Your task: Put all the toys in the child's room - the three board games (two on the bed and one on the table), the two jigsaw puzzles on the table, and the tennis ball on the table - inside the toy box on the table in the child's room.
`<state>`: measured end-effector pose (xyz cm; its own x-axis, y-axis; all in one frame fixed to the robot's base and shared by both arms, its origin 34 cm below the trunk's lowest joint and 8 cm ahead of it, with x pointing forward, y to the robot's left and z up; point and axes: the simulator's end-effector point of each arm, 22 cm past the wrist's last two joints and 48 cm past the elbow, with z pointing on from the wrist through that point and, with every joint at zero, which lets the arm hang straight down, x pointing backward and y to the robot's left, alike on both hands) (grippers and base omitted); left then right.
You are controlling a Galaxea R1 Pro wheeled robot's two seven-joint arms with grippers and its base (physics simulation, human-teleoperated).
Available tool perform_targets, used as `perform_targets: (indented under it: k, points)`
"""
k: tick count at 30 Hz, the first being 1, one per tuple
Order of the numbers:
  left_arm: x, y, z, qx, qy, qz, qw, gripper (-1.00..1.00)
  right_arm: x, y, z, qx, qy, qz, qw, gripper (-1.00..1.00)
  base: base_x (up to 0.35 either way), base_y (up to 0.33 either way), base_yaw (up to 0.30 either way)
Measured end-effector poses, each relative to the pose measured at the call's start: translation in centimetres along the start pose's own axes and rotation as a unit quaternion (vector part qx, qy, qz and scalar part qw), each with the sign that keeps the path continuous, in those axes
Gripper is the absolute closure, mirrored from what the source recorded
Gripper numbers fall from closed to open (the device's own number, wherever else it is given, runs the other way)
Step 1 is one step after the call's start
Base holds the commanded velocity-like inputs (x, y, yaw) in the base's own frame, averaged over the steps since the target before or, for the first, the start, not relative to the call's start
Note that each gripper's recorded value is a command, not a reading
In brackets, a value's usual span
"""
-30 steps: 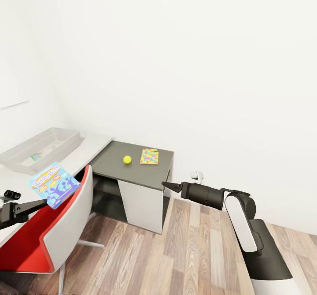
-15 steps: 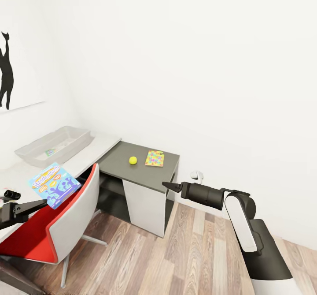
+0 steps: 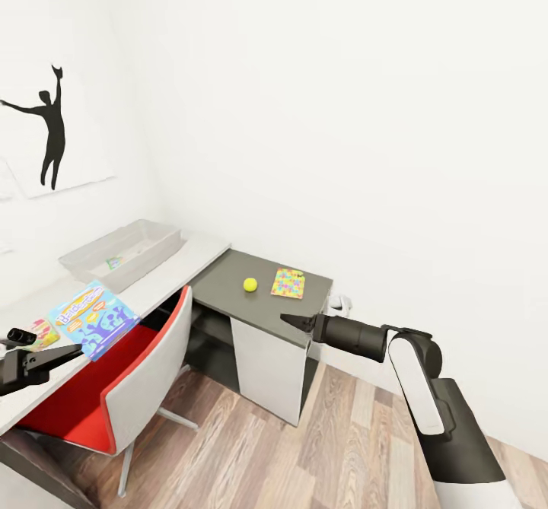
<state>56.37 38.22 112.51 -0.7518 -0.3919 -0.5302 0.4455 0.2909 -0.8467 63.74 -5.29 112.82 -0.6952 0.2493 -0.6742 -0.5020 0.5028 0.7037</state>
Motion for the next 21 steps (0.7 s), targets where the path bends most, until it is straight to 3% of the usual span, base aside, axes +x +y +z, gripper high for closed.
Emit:
perform_targets:
  k: [21]
  points:
    - [-0.3, -1.1, -0.2, 0.005, -0.003, 0.010, 0.9999, 1.00, -0.6, 1.0, -0.4, -0.002, -0.005, -0.009, 0.9999, -1.00, 0.309, -0.040, 0.200]
